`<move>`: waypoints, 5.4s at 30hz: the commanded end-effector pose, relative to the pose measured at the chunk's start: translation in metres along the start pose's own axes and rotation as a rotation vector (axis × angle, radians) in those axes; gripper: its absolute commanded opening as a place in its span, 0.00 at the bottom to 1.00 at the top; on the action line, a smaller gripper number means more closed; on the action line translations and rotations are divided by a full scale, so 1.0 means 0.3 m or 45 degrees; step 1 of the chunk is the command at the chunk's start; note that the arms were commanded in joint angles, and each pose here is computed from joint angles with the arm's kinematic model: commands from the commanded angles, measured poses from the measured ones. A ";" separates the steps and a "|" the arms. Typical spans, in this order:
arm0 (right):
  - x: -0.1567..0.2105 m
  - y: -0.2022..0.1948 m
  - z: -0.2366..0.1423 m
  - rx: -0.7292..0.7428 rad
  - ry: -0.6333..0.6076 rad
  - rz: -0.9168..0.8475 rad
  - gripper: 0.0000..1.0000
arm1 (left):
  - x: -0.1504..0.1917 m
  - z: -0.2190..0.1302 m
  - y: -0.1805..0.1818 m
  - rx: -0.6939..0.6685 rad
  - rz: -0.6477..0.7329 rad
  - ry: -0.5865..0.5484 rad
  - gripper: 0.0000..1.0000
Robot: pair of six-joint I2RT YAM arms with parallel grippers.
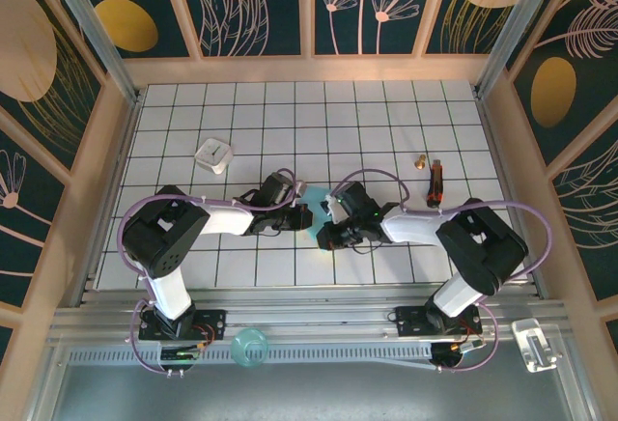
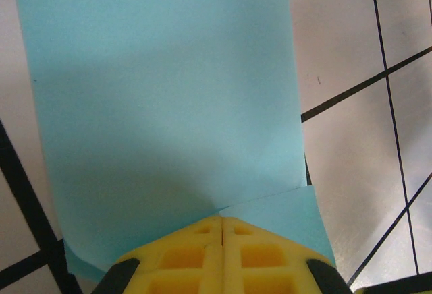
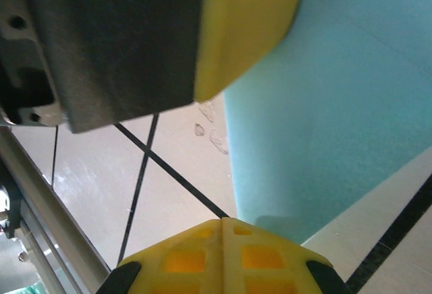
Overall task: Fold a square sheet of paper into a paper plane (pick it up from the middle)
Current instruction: Third fold the triangle at the center of the table.
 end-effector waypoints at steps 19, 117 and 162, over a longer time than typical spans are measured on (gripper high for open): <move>0.170 -0.166 0.033 0.131 0.105 0.146 0.00 | -0.046 -0.063 -0.024 -0.036 -0.082 -0.043 0.29; 0.300 -0.264 0.027 0.363 0.319 0.238 0.00 | -0.046 -0.027 0.248 -0.024 -0.407 -0.043 0.00; -0.145 -0.143 -0.019 0.098 -0.219 0.182 0.00 | -0.016 -0.143 -0.006 0.321 -0.302 -0.087 0.47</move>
Point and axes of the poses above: each hand's point on the last joint's axis, 136 mm out from that joint toward the fingers, its own z axis out along the fingers, its own y axis along the line the jaws close on, x = y × z, the point moved 3 cm from there along -z, back along the fingers, and after that the axes turned 2 degrees about z, right-handed, at the moved point
